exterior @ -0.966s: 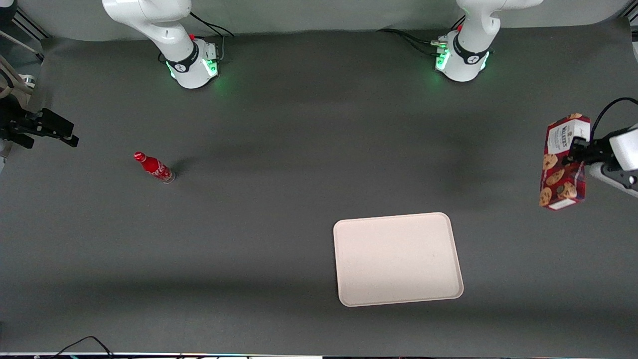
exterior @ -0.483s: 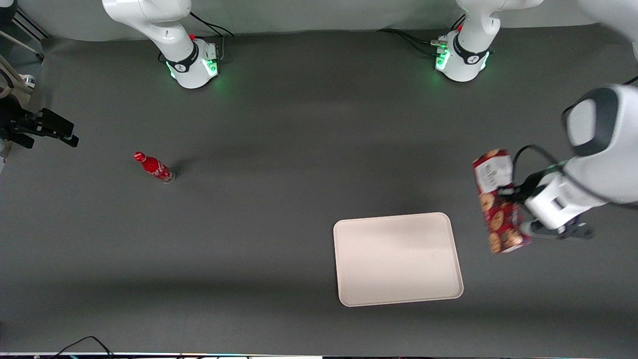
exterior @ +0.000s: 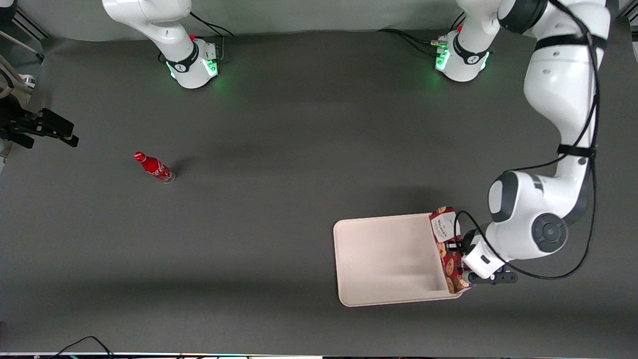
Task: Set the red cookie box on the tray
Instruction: 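Lower the box onto the tray edge and open the left gripper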
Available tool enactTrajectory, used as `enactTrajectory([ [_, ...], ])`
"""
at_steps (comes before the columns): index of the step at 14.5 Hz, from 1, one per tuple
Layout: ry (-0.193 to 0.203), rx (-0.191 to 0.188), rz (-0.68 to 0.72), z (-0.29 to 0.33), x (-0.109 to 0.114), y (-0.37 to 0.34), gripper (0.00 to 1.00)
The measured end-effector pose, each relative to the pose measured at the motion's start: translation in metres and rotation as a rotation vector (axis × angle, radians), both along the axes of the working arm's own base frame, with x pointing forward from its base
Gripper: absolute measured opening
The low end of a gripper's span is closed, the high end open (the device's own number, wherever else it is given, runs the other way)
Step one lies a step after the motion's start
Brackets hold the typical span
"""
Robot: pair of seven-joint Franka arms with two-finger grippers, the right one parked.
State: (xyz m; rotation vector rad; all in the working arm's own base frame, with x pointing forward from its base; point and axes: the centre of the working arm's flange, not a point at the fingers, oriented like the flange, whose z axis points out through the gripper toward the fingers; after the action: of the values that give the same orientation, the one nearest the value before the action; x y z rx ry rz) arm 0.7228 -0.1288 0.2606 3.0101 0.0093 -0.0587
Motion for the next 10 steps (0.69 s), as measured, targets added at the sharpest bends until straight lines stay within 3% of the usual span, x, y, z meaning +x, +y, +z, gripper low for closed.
enactTrajectory([
  [3, 0.006, 0.039, -0.024, -0.029, 0.002, 0.003, 0.07],
  [4, 0.000, 0.048, -0.031, -0.028, 0.003, 0.003, 0.15],
  [7, -0.005, 0.057, -0.034, -0.017, 0.007, 0.005, 0.47],
  [10, 0.064, 0.076, -0.034, 0.015, 0.004, 0.013, 0.78],
])
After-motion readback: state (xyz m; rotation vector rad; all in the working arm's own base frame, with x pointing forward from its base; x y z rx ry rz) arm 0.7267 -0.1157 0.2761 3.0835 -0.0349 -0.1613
